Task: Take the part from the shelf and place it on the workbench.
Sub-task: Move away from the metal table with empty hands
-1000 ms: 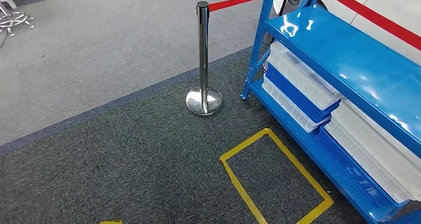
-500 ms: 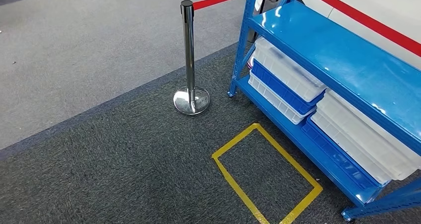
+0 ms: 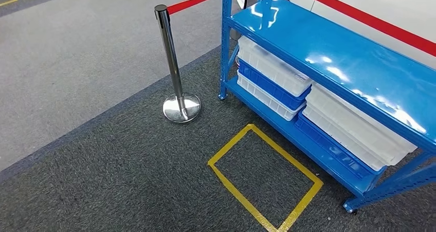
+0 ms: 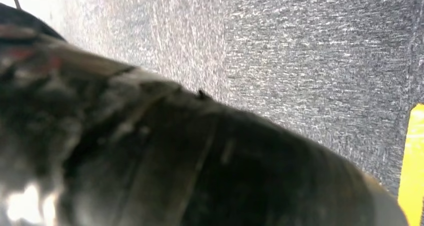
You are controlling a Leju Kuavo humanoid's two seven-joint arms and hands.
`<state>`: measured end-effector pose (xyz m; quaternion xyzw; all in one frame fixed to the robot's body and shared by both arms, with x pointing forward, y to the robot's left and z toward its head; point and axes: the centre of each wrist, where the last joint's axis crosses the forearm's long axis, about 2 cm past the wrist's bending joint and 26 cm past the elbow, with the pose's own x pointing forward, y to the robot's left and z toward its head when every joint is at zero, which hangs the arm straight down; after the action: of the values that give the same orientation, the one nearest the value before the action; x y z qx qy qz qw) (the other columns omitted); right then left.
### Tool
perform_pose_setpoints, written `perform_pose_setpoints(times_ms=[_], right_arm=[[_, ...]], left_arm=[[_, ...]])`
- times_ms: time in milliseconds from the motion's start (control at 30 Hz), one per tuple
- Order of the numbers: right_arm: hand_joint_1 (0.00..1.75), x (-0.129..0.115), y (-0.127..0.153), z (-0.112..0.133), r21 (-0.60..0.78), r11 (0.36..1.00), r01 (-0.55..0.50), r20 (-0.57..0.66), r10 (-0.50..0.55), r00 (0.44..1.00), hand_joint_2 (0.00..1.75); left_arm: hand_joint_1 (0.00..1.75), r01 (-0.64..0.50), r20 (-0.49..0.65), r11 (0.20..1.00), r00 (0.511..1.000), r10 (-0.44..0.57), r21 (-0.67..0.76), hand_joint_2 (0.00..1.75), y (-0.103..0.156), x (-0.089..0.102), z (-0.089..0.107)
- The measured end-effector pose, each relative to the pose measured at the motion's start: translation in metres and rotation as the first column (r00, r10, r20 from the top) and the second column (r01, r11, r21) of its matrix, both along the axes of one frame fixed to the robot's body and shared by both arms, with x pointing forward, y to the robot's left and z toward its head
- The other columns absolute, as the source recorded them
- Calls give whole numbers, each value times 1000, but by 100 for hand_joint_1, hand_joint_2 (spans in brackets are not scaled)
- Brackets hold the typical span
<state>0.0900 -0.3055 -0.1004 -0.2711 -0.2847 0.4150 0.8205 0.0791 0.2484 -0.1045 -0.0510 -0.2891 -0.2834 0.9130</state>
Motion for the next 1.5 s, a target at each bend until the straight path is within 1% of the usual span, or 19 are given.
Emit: perform_pose_setpoints(times_ms=[767,967,1500], right_arm=[[0,0,0,0,0,1000,-1,1,1,1000,0],[0,0,1,0,1,1000,-1,1,1,1000,0],[0,-3,1,-1,2,1000,7,-5,-7,1000,0]], left_arm=[[0,-1,5,1000,1000,1,0,0,0,2,0],[0,-1,-1,1000,1000,1,-1,0,0,-1,0],[0,-1,-1,1000,1000,1,-1,0,0,-1,0]])
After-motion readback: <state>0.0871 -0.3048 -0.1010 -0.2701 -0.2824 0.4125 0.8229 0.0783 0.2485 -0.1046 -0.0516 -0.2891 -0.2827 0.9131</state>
